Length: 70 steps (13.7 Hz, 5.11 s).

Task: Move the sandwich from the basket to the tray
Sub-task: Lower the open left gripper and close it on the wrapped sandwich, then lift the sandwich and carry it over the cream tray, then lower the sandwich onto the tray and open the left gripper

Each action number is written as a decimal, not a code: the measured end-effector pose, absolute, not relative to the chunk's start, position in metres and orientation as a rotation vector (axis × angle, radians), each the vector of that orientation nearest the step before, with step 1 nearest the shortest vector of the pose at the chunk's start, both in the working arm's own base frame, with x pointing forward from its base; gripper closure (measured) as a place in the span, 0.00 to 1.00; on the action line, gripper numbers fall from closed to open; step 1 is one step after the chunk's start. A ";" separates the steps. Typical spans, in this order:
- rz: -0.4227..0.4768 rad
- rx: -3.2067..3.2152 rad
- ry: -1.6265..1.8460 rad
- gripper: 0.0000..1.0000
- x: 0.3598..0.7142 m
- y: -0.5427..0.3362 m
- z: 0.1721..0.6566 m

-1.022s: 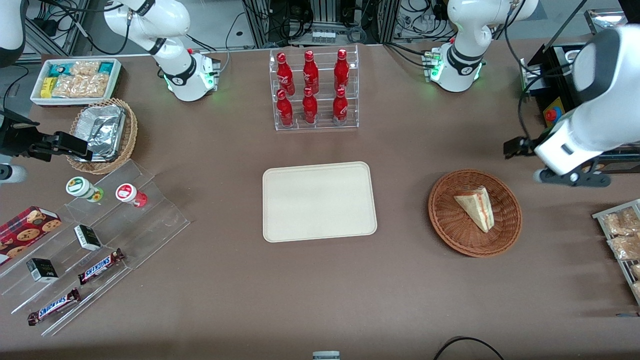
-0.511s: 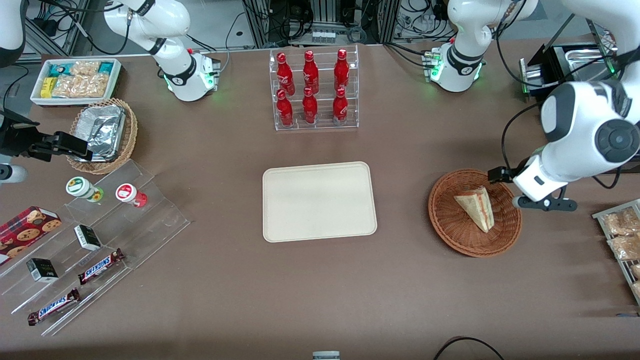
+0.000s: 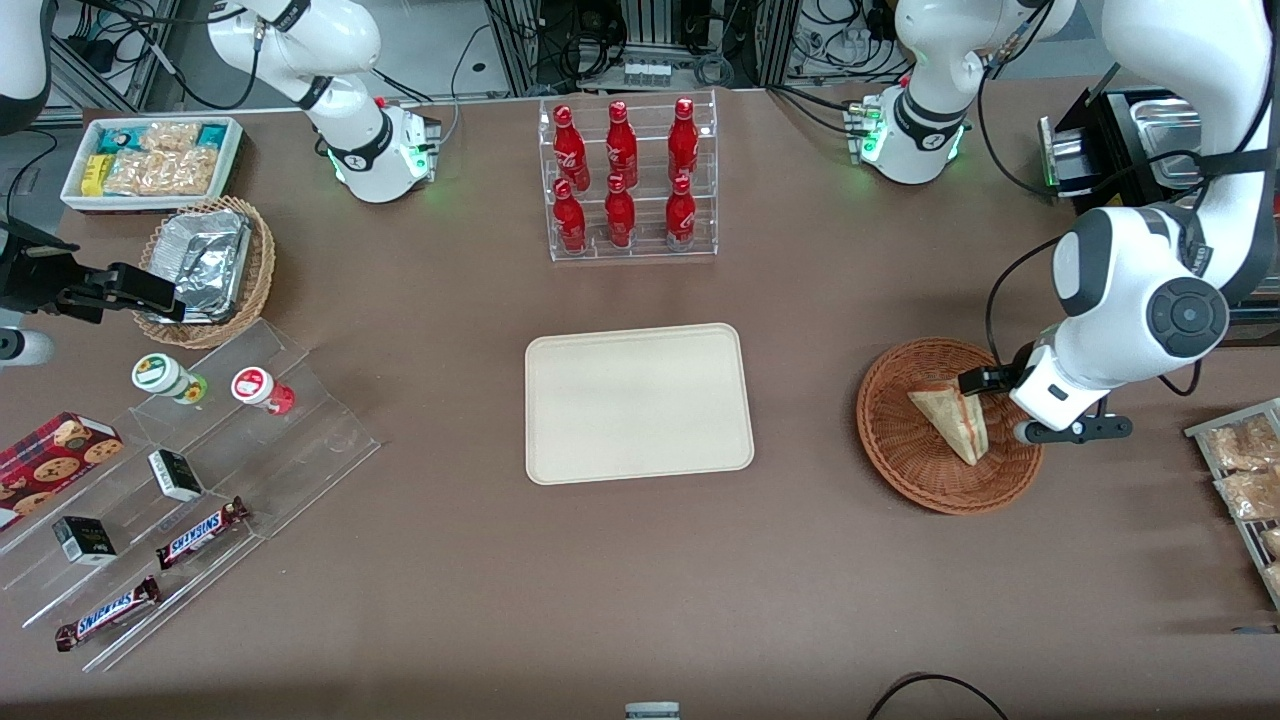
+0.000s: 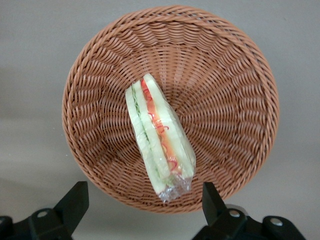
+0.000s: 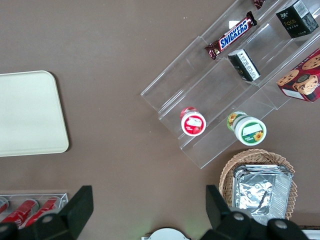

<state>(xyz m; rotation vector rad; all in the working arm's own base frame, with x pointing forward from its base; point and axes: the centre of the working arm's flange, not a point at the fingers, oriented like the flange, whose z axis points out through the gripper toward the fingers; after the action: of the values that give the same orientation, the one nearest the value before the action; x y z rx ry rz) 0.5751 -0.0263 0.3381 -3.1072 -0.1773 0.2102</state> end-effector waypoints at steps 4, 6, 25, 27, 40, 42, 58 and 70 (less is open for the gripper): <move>0.160 -3.068 -0.510 0.00 0.567 -0.033 0.318; 0.137 -3.035 -0.679 0.00 0.565 -0.041 0.315; 0.092 -3.023 -0.819 0.26 0.549 -0.042 0.249; 0.116 -3.014 -0.817 0.46 0.548 -0.041 0.252; 0.182 -3.100 -0.300 0.84 0.559 -0.152 0.363; 0.177 -3.118 -0.178 0.84 0.554 -0.198 0.363; 0.322 -3.161 -0.013 0.84 0.535 -0.466 0.313; 0.290 -3.115 -0.130 0.84 0.529 -0.523 0.255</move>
<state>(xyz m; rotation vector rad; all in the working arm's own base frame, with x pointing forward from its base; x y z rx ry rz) 0.5286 -0.5228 0.2555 -3.1149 -0.1300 0.2902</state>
